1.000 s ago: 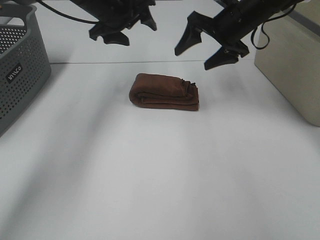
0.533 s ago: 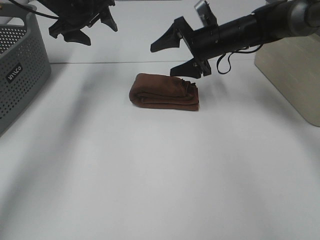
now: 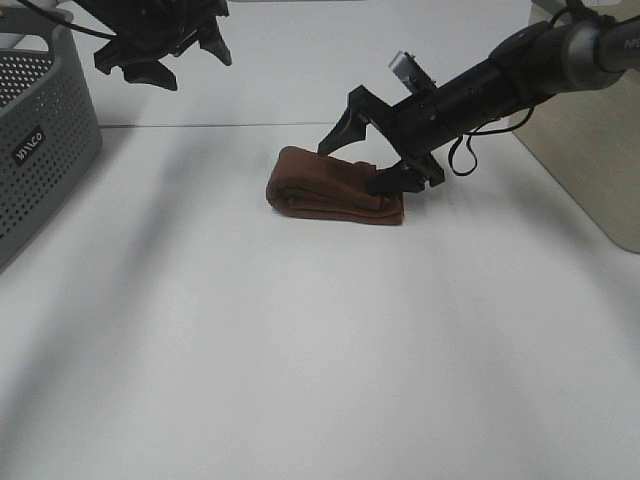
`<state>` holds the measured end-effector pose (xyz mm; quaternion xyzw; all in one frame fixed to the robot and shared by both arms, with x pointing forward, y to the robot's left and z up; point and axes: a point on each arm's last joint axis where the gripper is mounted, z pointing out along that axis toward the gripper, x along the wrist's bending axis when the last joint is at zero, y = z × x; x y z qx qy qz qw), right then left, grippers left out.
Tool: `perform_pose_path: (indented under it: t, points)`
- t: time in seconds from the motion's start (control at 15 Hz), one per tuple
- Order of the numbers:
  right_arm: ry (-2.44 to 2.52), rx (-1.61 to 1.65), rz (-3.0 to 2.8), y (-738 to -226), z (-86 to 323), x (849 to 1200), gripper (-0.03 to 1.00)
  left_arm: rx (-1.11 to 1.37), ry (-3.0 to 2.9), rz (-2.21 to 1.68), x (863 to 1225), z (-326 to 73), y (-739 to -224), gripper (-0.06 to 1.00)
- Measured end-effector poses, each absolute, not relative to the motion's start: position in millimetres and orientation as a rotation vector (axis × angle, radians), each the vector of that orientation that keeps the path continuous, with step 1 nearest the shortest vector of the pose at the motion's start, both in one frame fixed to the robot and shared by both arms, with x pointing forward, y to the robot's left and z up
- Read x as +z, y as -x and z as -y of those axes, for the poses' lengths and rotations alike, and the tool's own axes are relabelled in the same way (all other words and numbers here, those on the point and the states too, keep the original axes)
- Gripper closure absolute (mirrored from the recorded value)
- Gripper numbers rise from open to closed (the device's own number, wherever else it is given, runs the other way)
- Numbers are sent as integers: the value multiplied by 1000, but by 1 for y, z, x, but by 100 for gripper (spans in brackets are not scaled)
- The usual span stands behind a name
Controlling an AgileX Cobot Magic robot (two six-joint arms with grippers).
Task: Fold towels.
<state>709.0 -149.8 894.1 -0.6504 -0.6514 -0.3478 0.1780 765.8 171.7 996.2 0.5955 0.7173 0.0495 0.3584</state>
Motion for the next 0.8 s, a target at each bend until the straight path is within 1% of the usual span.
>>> perform_pose_path:
  t: [0.13, 0.27, 0.4, 0.67, 0.8]
  points:
    - [1796, -1002, 1931, -704, 152, 925, 11, 174, -1589, -1841, 1003, -175, -763, 19]
    - [1754, -1007, 2046, -694, 156, 967, 11, 251, -1693, -1843, 1017, -182, -755, 19]
    - [1713, -949, 2207, -681, 164, 998, 11, 299, -1788, -1860, 1032, -189, -744, 19]
    - [1722, -743, 2295, -656, 177, 1031, 11, 273, -2022, -1803, 1060, -193, -717, 19]
    - [1727, -716, 2303, -648, 180, 1045, 11, 321, -2078, -1701, 1082, -193, -707, 19]
